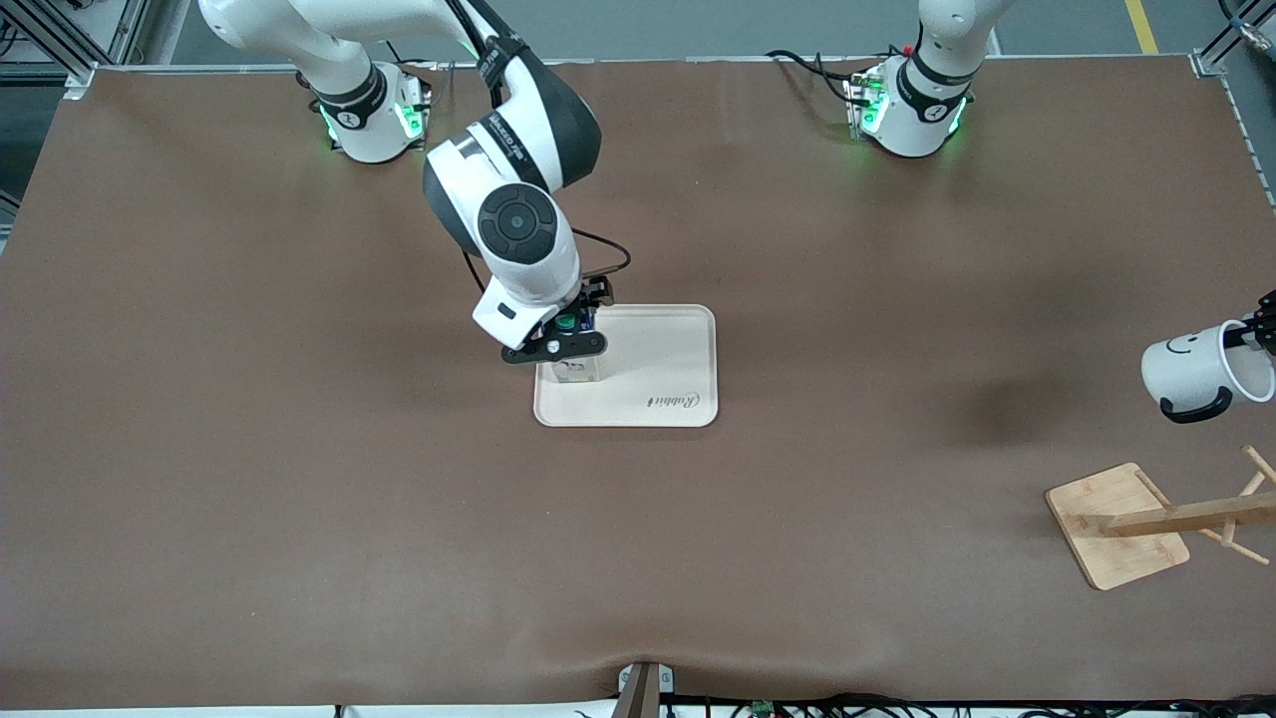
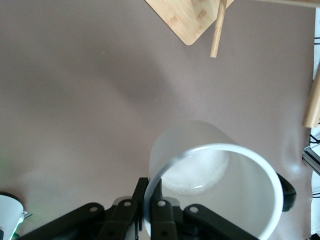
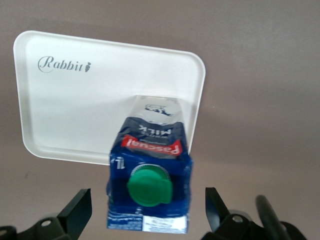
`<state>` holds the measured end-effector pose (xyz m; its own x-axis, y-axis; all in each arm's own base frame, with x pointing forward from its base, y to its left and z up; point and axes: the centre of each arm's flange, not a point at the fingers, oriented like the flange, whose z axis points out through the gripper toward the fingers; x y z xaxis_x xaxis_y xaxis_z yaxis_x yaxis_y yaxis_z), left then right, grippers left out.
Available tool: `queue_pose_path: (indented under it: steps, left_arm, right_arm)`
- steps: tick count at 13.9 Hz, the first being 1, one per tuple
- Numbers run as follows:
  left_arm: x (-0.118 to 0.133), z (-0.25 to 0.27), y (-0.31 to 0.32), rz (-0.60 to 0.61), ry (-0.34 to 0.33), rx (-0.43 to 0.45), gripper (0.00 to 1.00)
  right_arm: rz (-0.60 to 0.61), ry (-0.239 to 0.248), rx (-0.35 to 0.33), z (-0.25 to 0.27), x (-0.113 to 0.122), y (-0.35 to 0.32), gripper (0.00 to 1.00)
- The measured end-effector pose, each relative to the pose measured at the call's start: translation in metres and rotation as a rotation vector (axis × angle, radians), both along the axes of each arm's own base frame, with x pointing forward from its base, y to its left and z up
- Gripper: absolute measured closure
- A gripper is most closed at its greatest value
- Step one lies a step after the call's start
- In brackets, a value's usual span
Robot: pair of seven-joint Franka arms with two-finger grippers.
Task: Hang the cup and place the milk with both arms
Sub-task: 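Lift the milk carton with the right gripper while the left gripper aligns the mug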
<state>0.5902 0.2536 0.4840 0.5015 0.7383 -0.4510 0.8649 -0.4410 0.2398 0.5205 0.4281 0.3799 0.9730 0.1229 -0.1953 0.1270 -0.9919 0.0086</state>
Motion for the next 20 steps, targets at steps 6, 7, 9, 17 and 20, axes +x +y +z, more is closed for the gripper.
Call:
queue_pose_path:
  steps: [6,7,9,17,20]
  left_arm:
    - [0.002,-0.006,0.028,0.039,-0.023,-0.034,0.93]
    - [0.003,-0.005,0.029,0.040,-0.029,-0.033,0.93]
    - [0.004,-0.004,0.032,0.038,-0.037,-0.033,0.93]
    - [0.006,-0.021,0.061,0.037,-0.132,-0.108,0.93]
    - [0.010,-0.019,0.063,0.039,-0.153,-0.112,0.93]
  right_arm:
    - [0.029,-0.033,-0.053,-0.015,-0.004,0.009,0.00]
    - [0.029,-0.035,-0.058,-0.016,-0.003,0.007,0.00]
    - [0.025,-0.037,-0.060,-0.016,-0.001,0.005,0.00]
    - [0.028,-0.013,-0.078,-0.008,-0.003,0.004,0.00]
    - [0.031,-0.011,-0.088,-0.013,-0.005,0.003,0.00]
